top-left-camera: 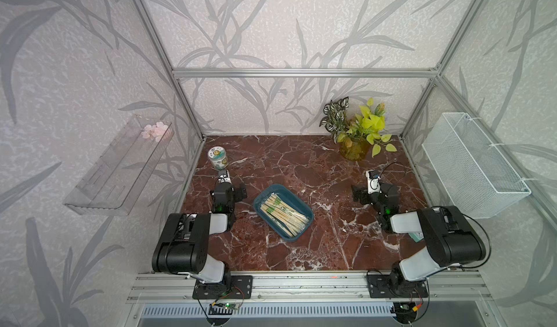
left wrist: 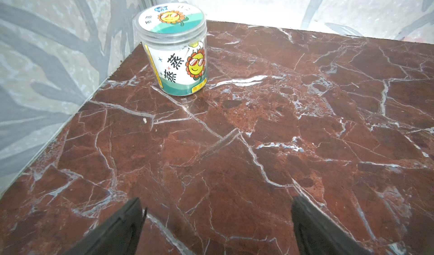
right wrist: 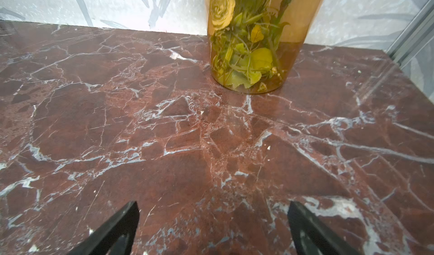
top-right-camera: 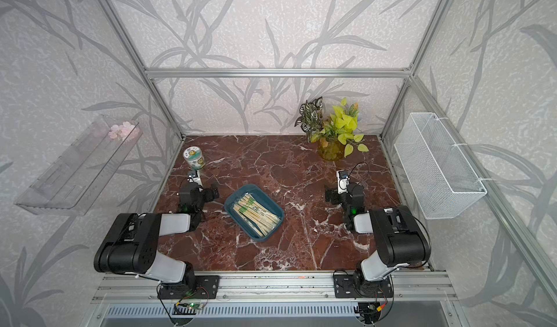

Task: Take the paired disposable chopsticks out of the storage box
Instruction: Adjust the storage box at the center of the board.

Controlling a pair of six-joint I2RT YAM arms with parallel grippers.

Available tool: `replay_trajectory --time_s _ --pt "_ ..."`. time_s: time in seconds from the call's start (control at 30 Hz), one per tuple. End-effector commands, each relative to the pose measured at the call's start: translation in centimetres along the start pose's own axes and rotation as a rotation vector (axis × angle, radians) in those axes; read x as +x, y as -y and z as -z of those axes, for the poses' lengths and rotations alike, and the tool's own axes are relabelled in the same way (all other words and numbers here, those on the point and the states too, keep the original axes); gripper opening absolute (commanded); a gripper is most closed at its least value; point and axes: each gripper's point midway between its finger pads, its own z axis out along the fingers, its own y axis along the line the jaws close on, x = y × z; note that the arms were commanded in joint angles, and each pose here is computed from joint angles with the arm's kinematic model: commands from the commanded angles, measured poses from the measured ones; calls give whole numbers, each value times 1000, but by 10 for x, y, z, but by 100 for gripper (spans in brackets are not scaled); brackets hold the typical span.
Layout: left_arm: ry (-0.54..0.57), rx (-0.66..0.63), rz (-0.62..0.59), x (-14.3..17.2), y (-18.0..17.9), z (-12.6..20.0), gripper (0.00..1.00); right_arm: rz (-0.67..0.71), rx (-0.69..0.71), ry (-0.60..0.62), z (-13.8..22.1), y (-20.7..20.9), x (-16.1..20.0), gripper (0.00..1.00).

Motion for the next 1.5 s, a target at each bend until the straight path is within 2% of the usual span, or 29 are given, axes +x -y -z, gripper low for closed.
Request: replay_trajectory --time_s 0.0,0.23,0.43,0.53,0.67,0.77,0.83,0.97,1.03,1.1,1.23,1.33,1.47 --pt "70 -23 -14 -21 -4 -3 99 58 28 73 -3 6 -22 99" --pt "69 -23 -13 -22 -4 -3 99 59 25 74 -3 6 -22 99" --pt "67 -11 -5 -21 -4 -3 99 39 91 72 -3 17 -22 99" --pt "78 -24 -4 -25 -6 -3 99 11 197 128 14 31 -31 99" --pt "13 -80 -4 -38 -13 -3 99 -42 278 146 41 43 -47 99" --pt "-83 -163 25 -47 -25 0 99 -198 313 67 59 49 -50 99" --pt "-133 -173 61 -52 -25 8 99 -308 289 48 71 44 -56 99" --pt "-215 -140 155 -55 -17 31 99 -678 254 20 94 37 -51 99" --pt "-265 -142 192 -52 -15 45 99 -756 110 28 99 21 -62 99" --pt "-308 -117 243 -49 -10 62 99 -754 -23 1 101 1 -76 99" --pt "-373 -56 365 -36 9 96 99 -758 -232 -138 101 -39 -83 100" --pt "-435 -43 446 -19 20 121 99 -720 -258 -281 101 -61 -67 100" --pt "-542 -37 559 11 33 145 99 -486 -215 -491 107 -88 -44 100"
